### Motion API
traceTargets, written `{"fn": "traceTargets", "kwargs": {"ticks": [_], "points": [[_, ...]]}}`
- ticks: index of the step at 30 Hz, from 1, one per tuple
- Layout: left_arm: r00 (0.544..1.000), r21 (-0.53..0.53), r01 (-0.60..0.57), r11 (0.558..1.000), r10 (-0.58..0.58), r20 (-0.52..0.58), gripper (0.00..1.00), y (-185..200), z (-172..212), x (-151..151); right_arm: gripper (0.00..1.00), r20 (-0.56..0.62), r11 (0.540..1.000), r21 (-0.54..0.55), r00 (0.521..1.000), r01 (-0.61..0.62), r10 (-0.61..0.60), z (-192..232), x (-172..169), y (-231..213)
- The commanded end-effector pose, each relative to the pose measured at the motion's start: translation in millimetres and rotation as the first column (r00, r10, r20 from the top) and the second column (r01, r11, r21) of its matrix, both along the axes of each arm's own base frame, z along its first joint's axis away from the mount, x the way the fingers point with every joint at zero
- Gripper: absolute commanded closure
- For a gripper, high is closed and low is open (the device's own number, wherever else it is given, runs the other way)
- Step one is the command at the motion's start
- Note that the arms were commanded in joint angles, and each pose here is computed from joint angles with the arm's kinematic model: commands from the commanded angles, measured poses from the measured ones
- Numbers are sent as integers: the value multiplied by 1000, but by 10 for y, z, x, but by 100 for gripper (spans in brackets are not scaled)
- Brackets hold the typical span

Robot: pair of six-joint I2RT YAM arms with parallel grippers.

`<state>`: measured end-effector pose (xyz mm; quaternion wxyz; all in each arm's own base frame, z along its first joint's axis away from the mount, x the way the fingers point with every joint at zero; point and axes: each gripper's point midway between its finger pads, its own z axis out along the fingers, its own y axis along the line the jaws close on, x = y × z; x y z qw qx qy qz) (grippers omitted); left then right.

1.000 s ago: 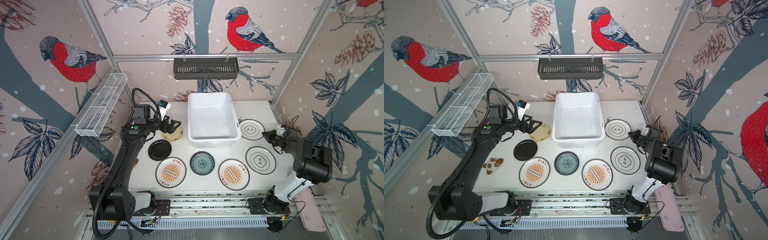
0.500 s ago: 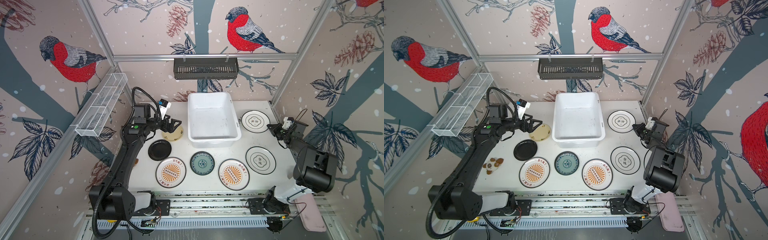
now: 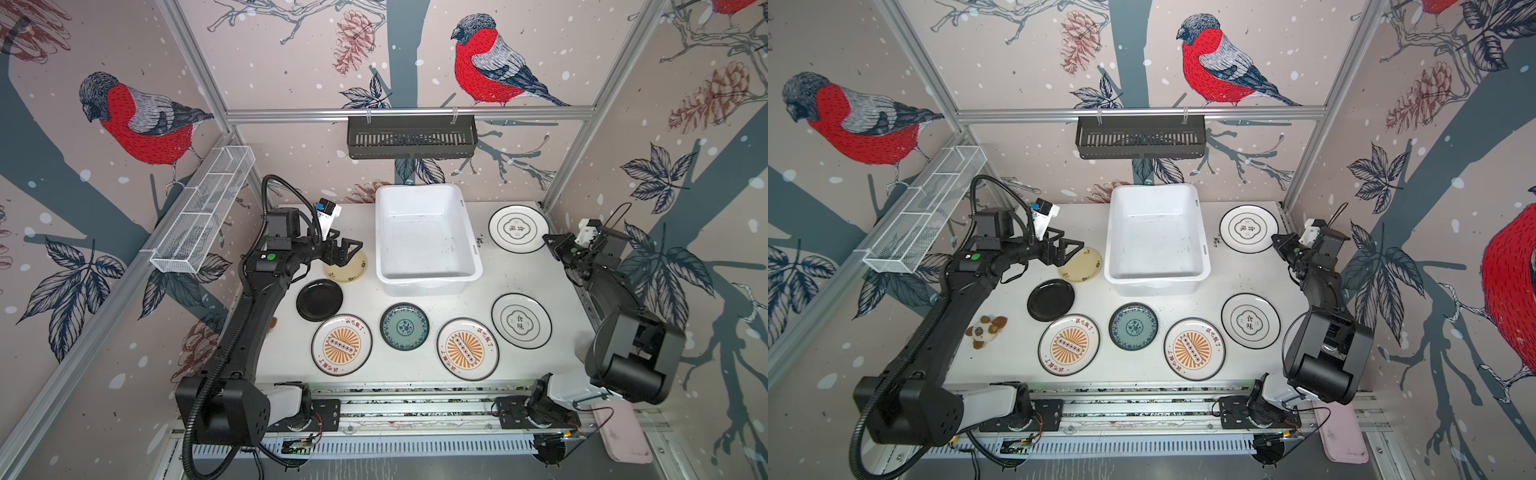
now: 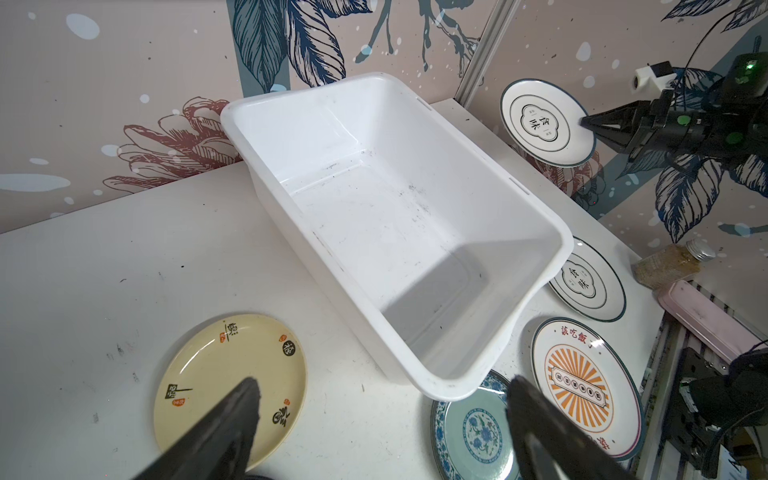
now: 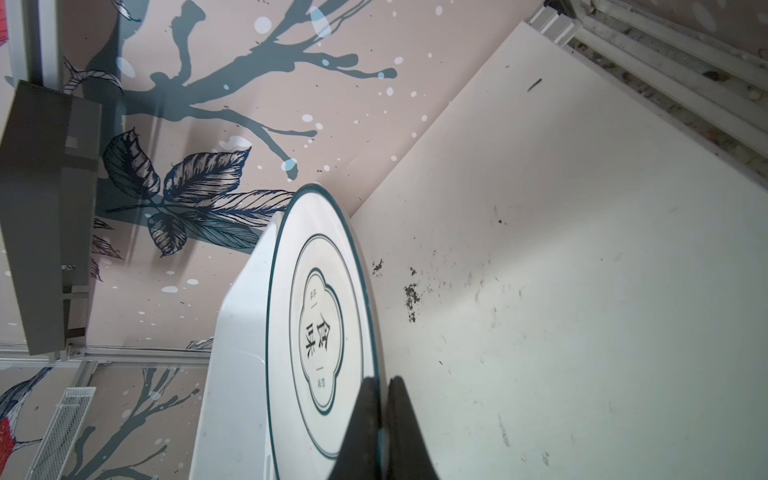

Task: Place the plates into the plastic bin on the countertop
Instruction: 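Grip the teal-rimmed plate edge with the right gripper and lift it upright, then carry the plate over the white bin and lower it inside with the right gripper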

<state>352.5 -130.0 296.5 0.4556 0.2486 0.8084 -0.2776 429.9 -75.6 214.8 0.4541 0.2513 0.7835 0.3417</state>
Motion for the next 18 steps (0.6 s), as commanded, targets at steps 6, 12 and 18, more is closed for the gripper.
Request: {"fn": "traceTargets", "kwargs": {"ticks": [6,12,18], "points": [[999,-21,7,1000,-6,40,8,-27,128,40,98,71,995,-37,993,-92,94,519,87,434],[999,-33,-5,999,7,52,8,-23,218,63,98,108,978,-65,973,-197,203,818,248,1178],[997,-57,-28,998,31,64,8,-9,327,57,98,126,949,-80,941,-305,313,935,425,2037]]}}
